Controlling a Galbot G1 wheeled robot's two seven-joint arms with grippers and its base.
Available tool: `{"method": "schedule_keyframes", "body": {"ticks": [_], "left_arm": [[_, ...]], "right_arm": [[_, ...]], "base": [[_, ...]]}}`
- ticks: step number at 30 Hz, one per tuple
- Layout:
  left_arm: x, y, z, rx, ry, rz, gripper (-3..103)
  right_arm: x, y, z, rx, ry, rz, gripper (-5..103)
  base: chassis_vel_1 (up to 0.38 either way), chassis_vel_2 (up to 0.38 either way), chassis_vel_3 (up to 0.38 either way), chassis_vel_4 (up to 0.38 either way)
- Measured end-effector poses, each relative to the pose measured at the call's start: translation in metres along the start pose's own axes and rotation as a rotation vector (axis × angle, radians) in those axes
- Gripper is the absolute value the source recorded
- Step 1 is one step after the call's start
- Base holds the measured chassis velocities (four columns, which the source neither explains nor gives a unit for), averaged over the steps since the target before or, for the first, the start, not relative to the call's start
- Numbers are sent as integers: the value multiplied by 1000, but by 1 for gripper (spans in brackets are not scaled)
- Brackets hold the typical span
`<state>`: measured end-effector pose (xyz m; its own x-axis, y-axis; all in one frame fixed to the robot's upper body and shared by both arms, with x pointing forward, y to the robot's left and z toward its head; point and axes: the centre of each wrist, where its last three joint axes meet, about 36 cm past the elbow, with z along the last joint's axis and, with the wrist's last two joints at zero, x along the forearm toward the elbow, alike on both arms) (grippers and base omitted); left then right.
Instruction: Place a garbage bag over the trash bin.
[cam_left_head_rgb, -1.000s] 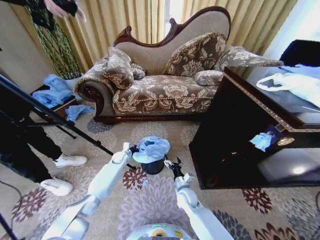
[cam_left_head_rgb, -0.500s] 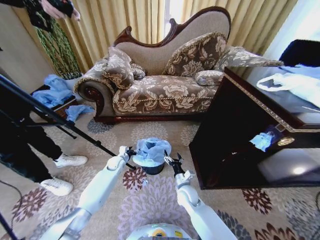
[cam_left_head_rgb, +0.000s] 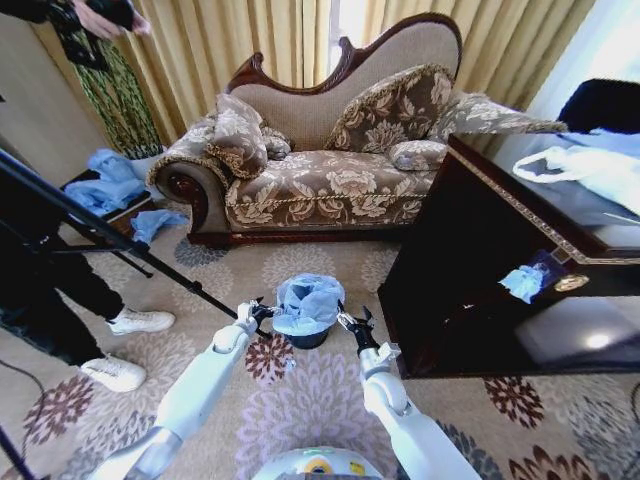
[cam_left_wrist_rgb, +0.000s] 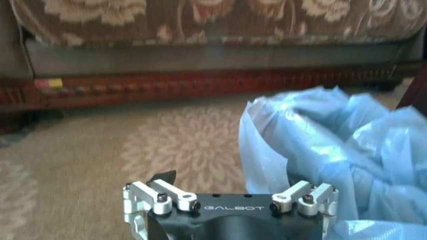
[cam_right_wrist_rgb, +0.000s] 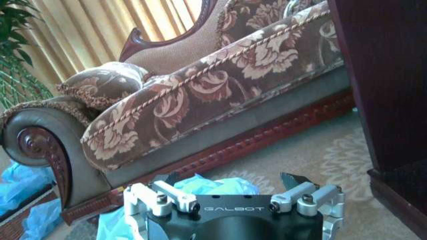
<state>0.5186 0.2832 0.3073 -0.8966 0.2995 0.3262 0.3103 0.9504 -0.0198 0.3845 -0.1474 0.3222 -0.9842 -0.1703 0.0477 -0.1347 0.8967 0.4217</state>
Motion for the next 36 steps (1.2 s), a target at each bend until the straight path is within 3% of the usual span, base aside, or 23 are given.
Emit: {"method": "schedule_keyframes", "body": {"ticks": [10, 20, 24, 36], "left_arm": [[4, -11, -13, -16, -32, 27, 100], [-5, 5, 15, -31, 55, -19, 100], [-9, 16, 35, -10, 107, -56, 100], [-2, 17, 32, 46, 42, -57, 100]], "right_arm": [[4, -3, 1, 3, -4, 9, 100], [1, 2, 9, 7, 5, -4, 100], [2, 4, 12, 7, 11, -8, 100], [3, 5, 16, 13, 21, -12, 100]], "base": [[0, 0, 0, 0], [0, 0, 0, 0], [0, 0, 0, 0], [0, 0, 0, 0]]}}
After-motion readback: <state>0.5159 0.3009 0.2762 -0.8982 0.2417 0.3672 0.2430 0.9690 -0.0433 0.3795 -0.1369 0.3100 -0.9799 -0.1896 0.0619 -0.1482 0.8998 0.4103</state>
